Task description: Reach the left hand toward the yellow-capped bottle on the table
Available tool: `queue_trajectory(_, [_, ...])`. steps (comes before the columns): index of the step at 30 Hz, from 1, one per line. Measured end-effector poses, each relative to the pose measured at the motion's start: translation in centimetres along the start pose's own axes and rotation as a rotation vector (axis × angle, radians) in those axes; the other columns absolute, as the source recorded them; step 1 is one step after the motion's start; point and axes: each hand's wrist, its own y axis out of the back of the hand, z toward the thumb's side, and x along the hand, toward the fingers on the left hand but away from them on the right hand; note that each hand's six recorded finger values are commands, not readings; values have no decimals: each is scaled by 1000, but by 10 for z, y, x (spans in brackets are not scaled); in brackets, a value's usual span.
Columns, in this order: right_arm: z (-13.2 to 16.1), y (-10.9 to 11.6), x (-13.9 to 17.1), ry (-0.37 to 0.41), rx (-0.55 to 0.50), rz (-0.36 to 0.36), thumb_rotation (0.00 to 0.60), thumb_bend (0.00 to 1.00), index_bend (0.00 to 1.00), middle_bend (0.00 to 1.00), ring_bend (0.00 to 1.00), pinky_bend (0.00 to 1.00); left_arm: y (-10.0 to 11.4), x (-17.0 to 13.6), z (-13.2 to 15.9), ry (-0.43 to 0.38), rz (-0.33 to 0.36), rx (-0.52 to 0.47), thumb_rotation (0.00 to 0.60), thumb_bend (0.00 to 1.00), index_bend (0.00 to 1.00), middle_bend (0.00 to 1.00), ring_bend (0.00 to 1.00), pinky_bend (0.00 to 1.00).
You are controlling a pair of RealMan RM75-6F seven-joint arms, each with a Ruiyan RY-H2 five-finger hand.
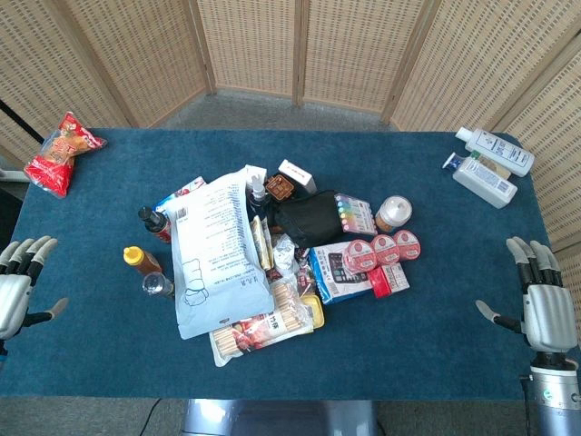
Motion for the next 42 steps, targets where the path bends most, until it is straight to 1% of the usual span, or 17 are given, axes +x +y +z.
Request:
queue_trajectory(5, [2,-2,0,7,0,7,600,0,0,0,0,0,-3,1,-1,3,-8,-11,569,273,0,0,0,0])
queue_trajectory(8, [3,-2,-1,9,-6,8,600,0,0,0,0,0,-7,4,-2,4,-5,-35,570,272,0,0,0,0])
queue_trajectory(13, [5,-1,-1,15,-17,10,600,0,0,0,0,0,-21,16,-5,7,4,-123,571,272,0,0,0,0])
queue_trajectory(16, [4,-1,-1,15,-22,14,600,0,0,0,0,0,-35,27,-1,4,10,-180,570,273,0,0,0,0])
queue_trajectory(21, [3,1,-1,15,-33,12,600,0,0,0,0,0,-63,50,15,-3,3,-285,571,272,0,0,0,0])
queue_trajectory(27, [3,2,-1,16,-39,12,600,0,0,0,0,0,-85,73,43,-18,-37,-371,570,272,0,0,0,0])
queue_trajectory(33, [2,6,-1,16,-48,4,600,0,0,0,0,0,-95,82,62,-36,-59,-402,569,271,0,0,0,0])
queue_trajectory(38, [2,6,0,15,-54,4,600,0,0,0,0,0,-103,87,70,-41,-84,-414,570,272,0,0,0,0])
queue_trajectory(42, [2,7,0,17,-57,5,600,0,0,0,0,0,-109,90,76,-38,-91,-443,598,272,0,0,0,0])
